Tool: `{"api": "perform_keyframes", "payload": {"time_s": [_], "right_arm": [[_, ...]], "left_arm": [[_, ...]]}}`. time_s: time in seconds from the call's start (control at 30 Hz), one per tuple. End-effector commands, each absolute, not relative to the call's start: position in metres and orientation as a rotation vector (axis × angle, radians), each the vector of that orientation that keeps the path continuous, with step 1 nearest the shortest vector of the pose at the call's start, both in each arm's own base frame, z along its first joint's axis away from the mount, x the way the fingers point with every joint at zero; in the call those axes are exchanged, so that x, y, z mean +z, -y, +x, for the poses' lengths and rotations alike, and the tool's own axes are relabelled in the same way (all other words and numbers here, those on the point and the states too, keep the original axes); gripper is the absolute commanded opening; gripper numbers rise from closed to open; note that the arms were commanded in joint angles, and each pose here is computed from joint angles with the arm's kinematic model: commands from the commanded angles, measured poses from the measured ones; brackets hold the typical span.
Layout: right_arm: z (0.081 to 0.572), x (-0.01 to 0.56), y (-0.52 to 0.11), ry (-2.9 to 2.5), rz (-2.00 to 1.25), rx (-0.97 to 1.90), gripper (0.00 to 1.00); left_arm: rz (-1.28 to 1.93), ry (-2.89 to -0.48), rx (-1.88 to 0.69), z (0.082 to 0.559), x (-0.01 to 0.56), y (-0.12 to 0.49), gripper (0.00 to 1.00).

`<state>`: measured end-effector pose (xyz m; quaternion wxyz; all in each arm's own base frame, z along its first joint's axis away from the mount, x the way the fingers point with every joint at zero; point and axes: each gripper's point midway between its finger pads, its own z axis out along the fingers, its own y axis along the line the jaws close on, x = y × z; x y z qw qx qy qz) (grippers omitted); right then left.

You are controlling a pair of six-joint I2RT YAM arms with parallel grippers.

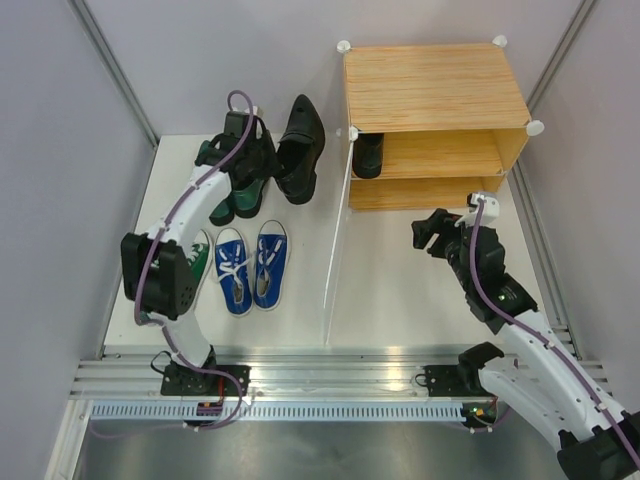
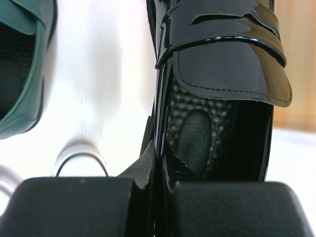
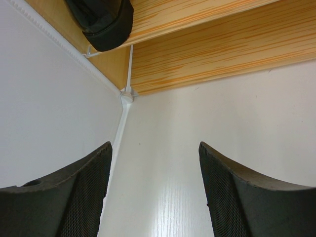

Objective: Place and organize the shoes in the shoe cabinet

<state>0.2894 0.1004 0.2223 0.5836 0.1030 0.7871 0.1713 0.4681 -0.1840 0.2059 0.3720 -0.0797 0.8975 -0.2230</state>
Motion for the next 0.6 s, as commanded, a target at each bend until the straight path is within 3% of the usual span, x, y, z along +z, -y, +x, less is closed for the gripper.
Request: {"api": "perform_keyframes", "payload": {"time_s": [0.0,0.3,0.57], "right_arm": [[0.286,0.257,-0.104,-1.763,0.245,0.466,0.75],[0.271,0.302,-0.085,-1.673,0.282,0.443,0.76],[0.250,0.345,-0.054,-1.551,0.379,0.388,0.77]], "left_arm": [[-0.169,-2.078,-0.596,0.455,0.294,0.175,0.02],[-0.014,-1.719,-0.782,0.361,0.464,0.168,0.02],[0.230,-1.616,-1.050,0.279,0.512,0.216,0.02]]}}
